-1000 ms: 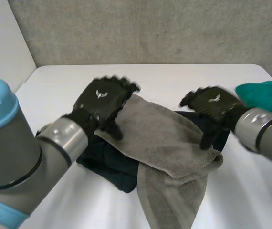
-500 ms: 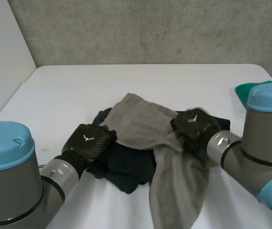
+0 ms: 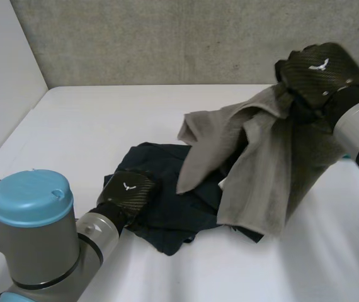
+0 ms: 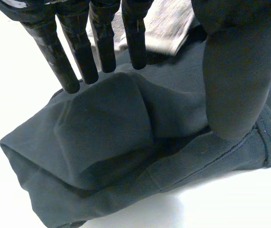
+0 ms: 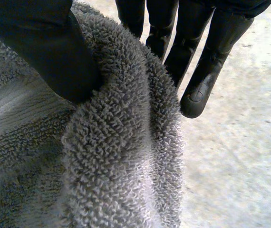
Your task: Fold the laundry.
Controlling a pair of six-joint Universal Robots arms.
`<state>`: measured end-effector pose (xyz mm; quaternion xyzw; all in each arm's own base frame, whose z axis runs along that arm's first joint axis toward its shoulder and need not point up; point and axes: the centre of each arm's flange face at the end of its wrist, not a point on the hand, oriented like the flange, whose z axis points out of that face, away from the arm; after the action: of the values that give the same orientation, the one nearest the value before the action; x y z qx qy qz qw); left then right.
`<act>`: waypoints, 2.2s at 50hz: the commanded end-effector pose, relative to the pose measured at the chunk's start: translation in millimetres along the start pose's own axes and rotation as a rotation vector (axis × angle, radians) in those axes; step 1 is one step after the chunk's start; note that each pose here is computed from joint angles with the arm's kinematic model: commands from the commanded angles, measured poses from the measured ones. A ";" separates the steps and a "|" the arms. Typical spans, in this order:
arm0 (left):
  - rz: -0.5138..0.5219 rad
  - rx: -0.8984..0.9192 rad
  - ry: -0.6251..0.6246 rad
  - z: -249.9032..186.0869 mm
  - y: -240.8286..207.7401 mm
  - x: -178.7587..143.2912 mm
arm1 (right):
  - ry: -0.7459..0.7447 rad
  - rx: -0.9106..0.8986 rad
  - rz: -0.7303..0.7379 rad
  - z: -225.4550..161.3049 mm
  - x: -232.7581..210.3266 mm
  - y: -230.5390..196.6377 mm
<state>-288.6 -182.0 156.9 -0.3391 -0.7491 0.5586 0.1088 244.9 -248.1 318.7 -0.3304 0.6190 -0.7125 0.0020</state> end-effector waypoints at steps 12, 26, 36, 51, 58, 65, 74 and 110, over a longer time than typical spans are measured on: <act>0.034 0.017 0.095 6.7 -0.7 32.6 | 0.153 -0.005 -0.019 11.0 53.3 0.9; 0.137 0.005 0.090 58.5 12.1 39.9 | 0.120 -0.028 -0.008 8.9 45.8 7.9; 0.172 0.112 -0.243 94.0 -36.6 -39.4 | 0.111 -0.030 -0.007 8.5 44.0 9.1; 0.269 0.351 -0.771 83.7 -119.3 -236.1 | 0.105 -0.023 -0.006 8.8 41.3 7.0; 0.274 0.289 -0.619 90.2 -89.8 -199.5 | 0.103 -0.031 -0.003 9.0 40.5 8.9; 0.210 0.290 -0.437 87.7 -82.0 -128.4 | 0.094 -0.036 -0.001 8.4 37.8 10.7; 0.124 0.251 -0.253 65.9 -75.4 -67.6 | 0.078 -0.045 0.003 6.7 32.4 13.1; 0.201 -0.008 -0.274 130.4 14.8 -102.9 | 0.030 -0.093 0.008 7.6 17.9 28.9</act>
<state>-280.4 -336.2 116.0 -0.3465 -0.7238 0.5953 -0.0407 223.0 -269.6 302.3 -0.3164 0.6522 -0.6886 -0.0203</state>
